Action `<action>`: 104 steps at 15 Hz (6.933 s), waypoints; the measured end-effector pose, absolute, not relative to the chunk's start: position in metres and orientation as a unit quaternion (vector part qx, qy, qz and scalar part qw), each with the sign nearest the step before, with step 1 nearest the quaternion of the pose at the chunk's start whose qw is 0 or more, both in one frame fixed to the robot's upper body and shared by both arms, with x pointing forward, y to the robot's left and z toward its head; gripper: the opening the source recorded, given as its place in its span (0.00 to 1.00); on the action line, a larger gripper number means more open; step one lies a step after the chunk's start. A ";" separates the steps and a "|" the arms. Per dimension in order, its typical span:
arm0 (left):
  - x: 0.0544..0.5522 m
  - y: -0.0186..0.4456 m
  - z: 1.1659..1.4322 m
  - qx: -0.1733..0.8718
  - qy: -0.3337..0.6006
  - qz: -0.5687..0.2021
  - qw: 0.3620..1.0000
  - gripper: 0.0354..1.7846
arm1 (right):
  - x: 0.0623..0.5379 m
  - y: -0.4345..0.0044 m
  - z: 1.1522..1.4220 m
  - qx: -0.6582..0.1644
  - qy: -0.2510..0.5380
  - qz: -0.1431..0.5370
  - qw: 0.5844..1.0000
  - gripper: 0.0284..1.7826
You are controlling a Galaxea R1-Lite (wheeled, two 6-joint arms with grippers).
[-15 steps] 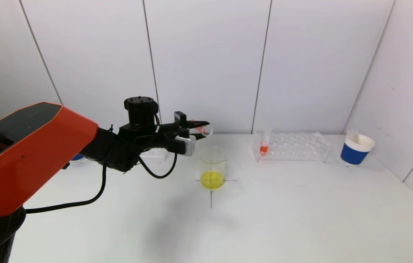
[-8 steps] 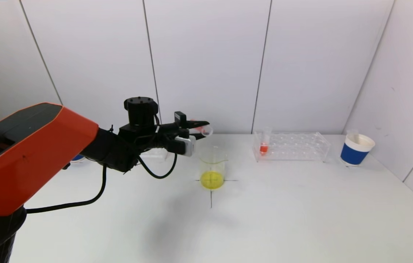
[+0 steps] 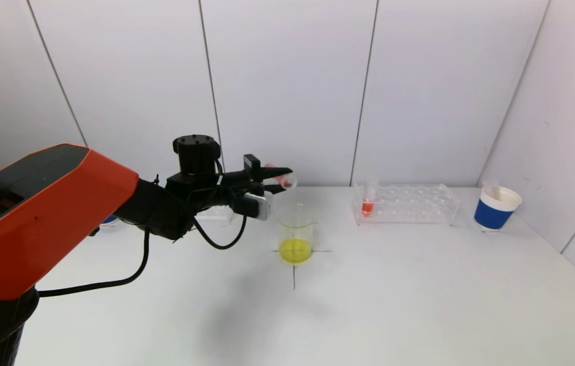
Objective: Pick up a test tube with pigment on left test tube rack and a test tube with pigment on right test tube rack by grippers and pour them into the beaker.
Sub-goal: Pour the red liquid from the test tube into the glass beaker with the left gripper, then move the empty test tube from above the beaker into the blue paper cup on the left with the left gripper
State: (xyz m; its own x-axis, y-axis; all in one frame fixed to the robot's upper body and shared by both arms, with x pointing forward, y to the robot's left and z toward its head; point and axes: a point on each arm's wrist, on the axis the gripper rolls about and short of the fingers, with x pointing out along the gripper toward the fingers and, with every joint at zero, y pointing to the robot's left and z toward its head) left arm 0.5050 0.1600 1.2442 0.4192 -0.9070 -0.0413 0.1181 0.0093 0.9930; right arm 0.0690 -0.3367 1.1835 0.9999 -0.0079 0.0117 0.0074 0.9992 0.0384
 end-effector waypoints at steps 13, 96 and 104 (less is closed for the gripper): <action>0.504 0.160 1.242 0.598 -0.371 -0.400 0.588 0.23 | 0.069 -0.337 1.184 0.019 -0.006 -0.004 1.000 0.99; 0.458 0.326 1.384 0.031 0.018 0.151 0.988 0.23 | 0.069 -0.337 1.184 0.019 -0.005 -0.004 1.000 0.99; 0.493 0.388 1.343 0.018 0.020 0.232 0.972 0.23 | 0.069 -0.337 1.184 0.019 -0.005 -0.004 1.000 0.99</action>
State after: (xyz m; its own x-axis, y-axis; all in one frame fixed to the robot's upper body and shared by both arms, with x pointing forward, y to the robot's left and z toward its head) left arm 0.4927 0.3880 1.3428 0.8912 0.4526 -0.0307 -0.4512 0.8913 0.0435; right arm 0.0691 -0.3367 1.1835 0.9999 -0.0079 0.0109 0.0075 0.9992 0.0384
